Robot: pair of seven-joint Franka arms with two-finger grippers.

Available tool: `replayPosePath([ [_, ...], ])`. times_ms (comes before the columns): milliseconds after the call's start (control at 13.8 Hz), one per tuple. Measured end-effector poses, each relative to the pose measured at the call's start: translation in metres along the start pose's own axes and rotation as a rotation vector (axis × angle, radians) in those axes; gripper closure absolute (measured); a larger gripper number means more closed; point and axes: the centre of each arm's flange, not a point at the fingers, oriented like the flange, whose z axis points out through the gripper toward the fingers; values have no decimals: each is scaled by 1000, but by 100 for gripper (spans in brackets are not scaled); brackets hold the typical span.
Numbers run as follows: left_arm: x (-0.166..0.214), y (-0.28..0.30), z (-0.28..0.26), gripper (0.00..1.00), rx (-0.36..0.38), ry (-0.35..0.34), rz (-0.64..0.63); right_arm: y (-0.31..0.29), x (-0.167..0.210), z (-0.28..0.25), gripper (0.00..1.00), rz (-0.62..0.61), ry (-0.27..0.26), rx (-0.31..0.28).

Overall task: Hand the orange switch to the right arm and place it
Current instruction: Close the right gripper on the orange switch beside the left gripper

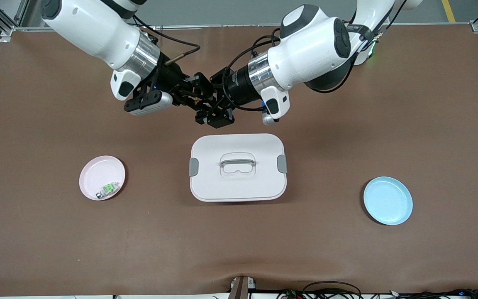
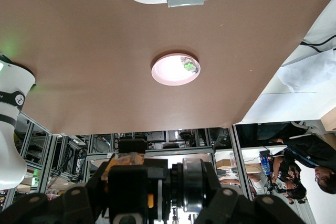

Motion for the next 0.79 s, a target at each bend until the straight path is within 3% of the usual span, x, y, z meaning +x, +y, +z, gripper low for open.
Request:
replayPosePath([
  [72,0,0,1,28,1,0,0,-1,-1,0,59,-5,1,0],
  [795,0,1,-1,28,-3,-2,-34,-2,0,-2,58,-41,4,2],
])
